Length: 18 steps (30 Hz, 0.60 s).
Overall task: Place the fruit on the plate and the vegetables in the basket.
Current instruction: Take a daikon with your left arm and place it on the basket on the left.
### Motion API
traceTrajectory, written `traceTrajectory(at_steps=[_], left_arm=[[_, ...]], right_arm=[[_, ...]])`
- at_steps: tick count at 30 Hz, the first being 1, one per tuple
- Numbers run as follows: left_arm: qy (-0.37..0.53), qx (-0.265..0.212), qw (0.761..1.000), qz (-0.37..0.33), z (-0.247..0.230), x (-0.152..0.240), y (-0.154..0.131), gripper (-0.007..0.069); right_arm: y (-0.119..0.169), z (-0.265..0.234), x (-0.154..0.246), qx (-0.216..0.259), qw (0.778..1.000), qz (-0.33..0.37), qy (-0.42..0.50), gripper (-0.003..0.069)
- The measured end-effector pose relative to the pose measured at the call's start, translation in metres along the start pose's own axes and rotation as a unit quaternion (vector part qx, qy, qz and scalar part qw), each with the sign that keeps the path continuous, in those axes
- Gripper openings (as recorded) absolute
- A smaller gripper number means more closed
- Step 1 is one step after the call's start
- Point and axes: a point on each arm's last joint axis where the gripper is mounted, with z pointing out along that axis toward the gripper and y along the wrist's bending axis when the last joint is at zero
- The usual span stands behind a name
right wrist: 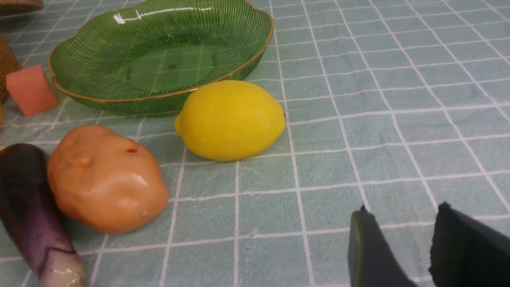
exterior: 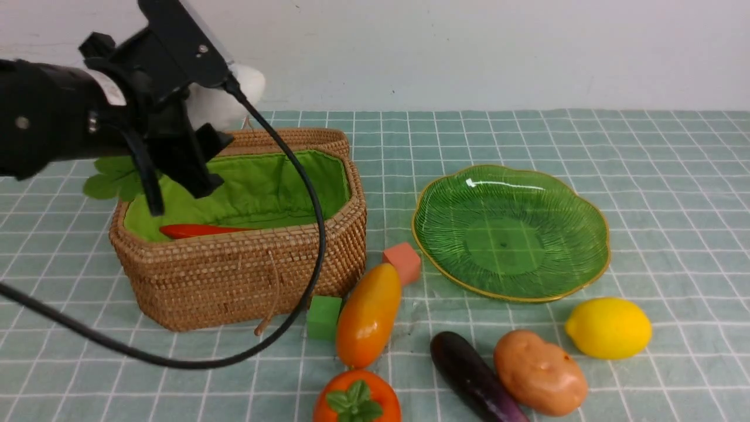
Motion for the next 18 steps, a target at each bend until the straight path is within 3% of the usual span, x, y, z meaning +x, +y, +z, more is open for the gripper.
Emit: traceTrajectory(at_steps=[6,13,17,18], left_arm=[[0.026,0.026,0.999,-0.007,0.045,0.022,-0.021,0.0469],[0.053,0.051,0.997,-0.021,0.057,0.033,-0.031,0.0479],[0.057,0.054,0.996,-0.030,0.055,0.033,-0.031,0.0619],[0.059,0.055,0.996,-0.030,0.055,0.033,-0.031,0.0624]], right_arm=[[0.000,0.000,0.000,0.000,1.000,0.000,0.000,0.0242],[0.000,0.000,0.000,0.000,1.000,0.000,0.000,0.0242],[0.000,0.000,0.000,0.000,1.000,0.000,0.000,0.0242],[0.000,0.000,0.000,0.000,1.000,0.000,0.000,0.0242]])
